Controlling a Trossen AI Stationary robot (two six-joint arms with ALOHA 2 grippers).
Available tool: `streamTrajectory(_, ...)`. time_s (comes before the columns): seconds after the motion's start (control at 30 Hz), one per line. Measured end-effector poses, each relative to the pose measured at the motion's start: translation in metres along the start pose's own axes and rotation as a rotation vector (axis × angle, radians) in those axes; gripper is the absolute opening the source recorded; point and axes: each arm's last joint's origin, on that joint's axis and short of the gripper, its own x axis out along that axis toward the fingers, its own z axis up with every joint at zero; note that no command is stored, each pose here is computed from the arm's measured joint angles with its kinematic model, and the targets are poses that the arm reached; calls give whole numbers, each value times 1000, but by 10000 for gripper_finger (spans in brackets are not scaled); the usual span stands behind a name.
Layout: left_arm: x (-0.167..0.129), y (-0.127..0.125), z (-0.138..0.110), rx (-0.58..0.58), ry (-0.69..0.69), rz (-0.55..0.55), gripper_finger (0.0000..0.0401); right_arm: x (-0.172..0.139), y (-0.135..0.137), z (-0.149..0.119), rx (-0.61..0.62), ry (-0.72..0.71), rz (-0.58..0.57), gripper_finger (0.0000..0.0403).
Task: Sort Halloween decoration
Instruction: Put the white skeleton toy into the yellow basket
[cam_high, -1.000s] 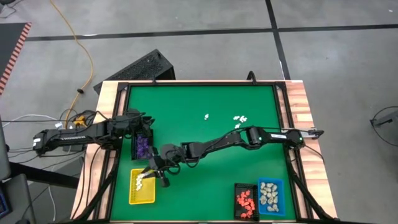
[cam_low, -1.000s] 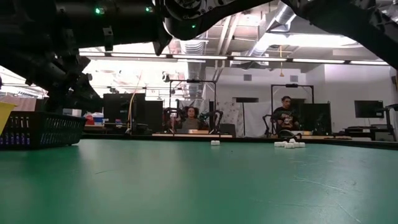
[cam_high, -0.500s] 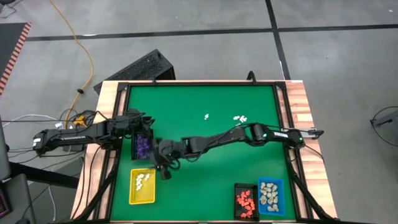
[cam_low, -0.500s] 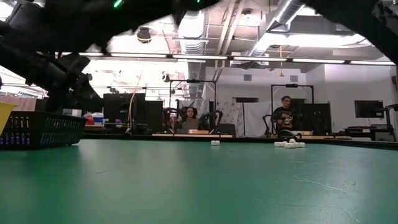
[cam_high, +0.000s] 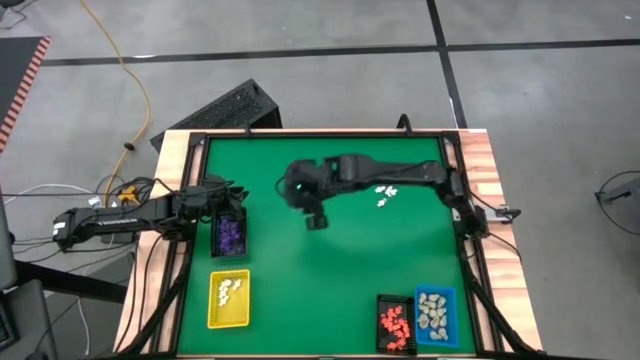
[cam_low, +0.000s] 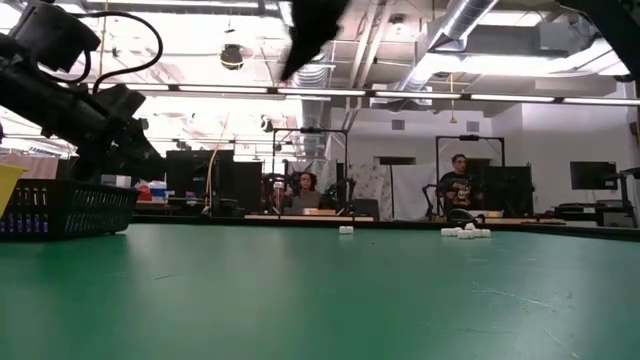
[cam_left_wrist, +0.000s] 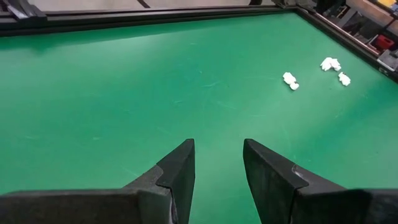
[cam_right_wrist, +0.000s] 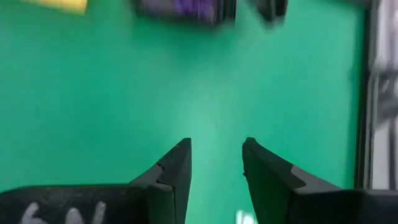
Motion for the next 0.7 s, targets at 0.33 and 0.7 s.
streamTrajectory(0.33, 0, -1, 0, 24, 12, -19, 126, -16, -33, -69, 112, 178, -20, 128)
streamTrajectory(0.7, 0, 0, 0, 27, -6, 10, 126, 29, -32, -179, 375, -291, -240, 128)
